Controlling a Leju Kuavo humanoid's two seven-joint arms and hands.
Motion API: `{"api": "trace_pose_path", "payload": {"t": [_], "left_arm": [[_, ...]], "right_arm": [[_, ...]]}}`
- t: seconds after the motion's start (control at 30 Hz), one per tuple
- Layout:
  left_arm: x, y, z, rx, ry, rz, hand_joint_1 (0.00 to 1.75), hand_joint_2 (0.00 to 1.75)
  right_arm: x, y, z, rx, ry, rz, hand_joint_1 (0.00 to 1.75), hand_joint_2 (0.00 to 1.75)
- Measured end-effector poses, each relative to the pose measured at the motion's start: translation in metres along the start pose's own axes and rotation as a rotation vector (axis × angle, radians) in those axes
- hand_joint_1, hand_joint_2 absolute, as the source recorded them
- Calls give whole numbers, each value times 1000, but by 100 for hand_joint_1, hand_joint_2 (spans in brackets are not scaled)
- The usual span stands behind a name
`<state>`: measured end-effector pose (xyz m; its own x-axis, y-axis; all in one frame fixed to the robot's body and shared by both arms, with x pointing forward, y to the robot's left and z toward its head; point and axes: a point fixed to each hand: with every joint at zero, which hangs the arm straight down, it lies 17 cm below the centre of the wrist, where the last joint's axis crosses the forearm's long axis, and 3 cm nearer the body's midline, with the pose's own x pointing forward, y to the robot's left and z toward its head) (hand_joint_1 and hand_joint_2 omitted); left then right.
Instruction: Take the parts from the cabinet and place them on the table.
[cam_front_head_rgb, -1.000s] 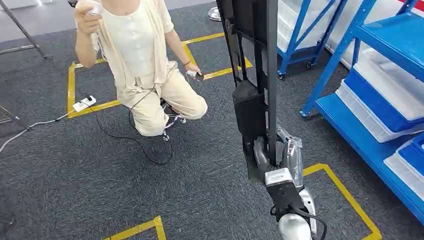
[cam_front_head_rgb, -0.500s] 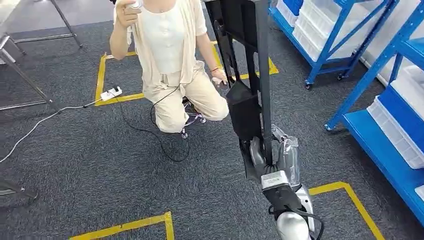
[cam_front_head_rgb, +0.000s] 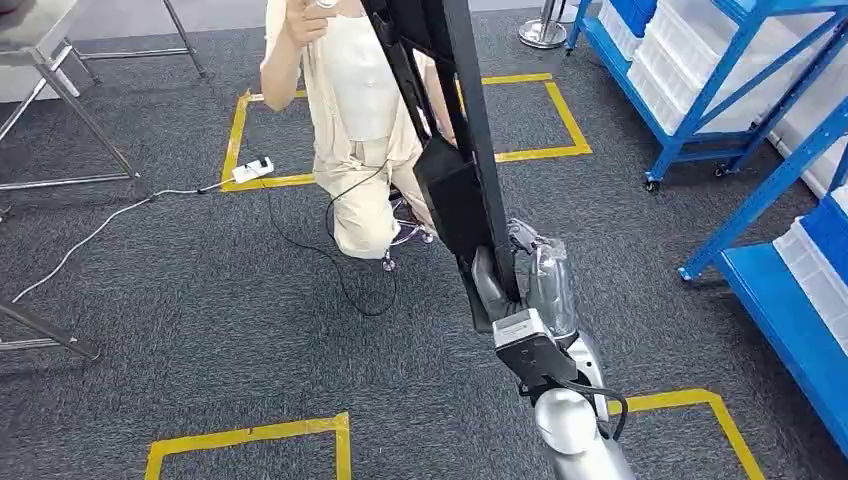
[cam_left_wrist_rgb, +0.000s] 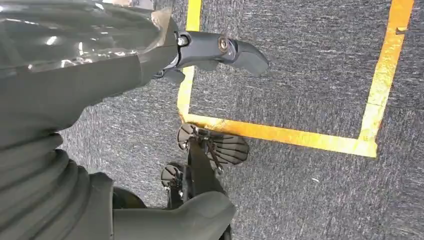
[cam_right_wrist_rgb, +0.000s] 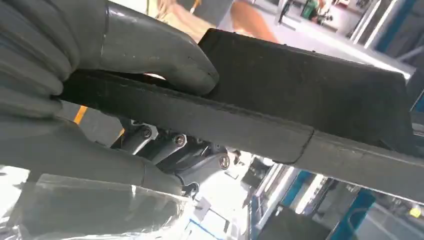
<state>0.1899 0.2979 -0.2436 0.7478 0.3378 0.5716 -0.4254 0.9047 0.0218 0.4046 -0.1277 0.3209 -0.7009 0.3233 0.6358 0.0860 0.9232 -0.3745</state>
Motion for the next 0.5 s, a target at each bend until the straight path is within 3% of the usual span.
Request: {"api": "trace_pose_path", "payload": {"t": [0.27, 0.5], "left_arm": [[4, -1, 0, 6, -23, 35, 0, 175], [-15, 4, 6, 14, 15, 46, 0, 175]], "right_arm": [[2, 9, -14, 20, -12, -48, 175, 175], [-1, 25, -21, 56, -14, -83, 175, 175]]}}
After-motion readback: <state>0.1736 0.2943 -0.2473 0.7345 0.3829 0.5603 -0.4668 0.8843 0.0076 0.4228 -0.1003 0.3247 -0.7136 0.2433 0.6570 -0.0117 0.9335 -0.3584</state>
